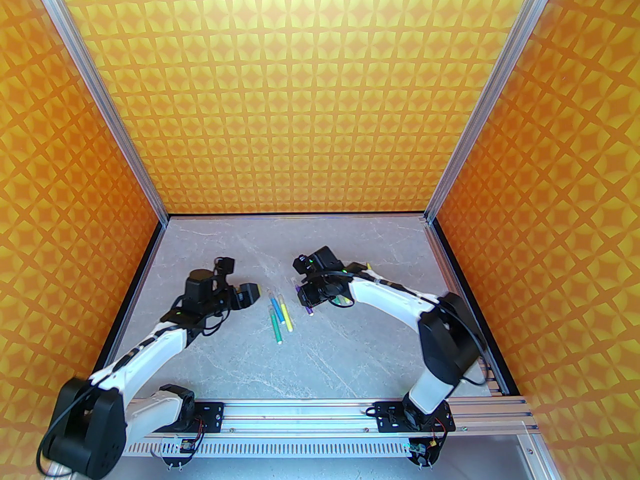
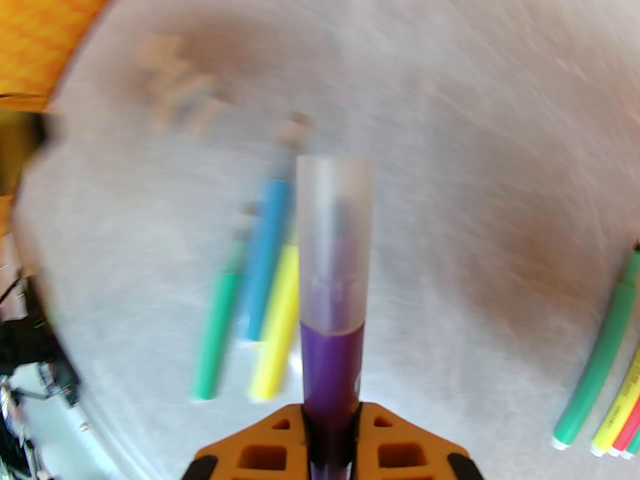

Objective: Open the pen caps

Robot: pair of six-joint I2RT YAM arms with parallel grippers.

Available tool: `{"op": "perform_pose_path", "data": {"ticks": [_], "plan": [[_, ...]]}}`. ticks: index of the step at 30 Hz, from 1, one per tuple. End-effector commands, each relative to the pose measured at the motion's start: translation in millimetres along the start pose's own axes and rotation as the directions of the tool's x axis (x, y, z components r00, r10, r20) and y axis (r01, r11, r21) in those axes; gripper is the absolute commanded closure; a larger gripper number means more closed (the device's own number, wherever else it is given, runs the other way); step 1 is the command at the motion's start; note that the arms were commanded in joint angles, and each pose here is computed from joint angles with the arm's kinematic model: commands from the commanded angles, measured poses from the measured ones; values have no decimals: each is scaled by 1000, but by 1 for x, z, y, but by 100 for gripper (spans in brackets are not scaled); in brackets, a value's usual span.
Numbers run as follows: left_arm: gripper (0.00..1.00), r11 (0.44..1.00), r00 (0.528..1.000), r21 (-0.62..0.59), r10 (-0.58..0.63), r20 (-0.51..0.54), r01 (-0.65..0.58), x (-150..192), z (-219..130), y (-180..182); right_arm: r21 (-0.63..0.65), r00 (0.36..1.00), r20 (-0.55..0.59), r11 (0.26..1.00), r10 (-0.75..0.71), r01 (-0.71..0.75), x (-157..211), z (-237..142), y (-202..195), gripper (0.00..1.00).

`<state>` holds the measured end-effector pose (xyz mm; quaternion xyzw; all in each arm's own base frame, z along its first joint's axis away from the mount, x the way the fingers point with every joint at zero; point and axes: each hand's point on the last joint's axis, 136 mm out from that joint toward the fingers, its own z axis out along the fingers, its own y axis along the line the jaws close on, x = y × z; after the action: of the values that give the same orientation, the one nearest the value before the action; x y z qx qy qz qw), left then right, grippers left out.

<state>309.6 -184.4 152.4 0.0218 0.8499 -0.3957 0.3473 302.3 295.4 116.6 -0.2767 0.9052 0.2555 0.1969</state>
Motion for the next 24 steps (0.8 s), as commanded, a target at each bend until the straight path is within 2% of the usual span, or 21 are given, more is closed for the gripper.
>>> {"op": "perform_pose_path", "data": {"ticks": [1,5,19,24], "plan": [[31,986,999,164,18,35,-23,-12,6,-37,-146,997,62,987,-55,64,-7,-7,28,92],[32,970,1000,240,25,13,-28,-11,15,-55,-199,994,93,977,-55,73,-9,-12,38,92],[35,955,1000,296,15,-13,-10,-12,35,-72,-312,989,135,945,-56,96,-14,-21,62,92],[42,948,1000,318,13,-14,-8,-15,39,-79,-329,988,134,937,-73,114,-13,-20,70,92]]}}
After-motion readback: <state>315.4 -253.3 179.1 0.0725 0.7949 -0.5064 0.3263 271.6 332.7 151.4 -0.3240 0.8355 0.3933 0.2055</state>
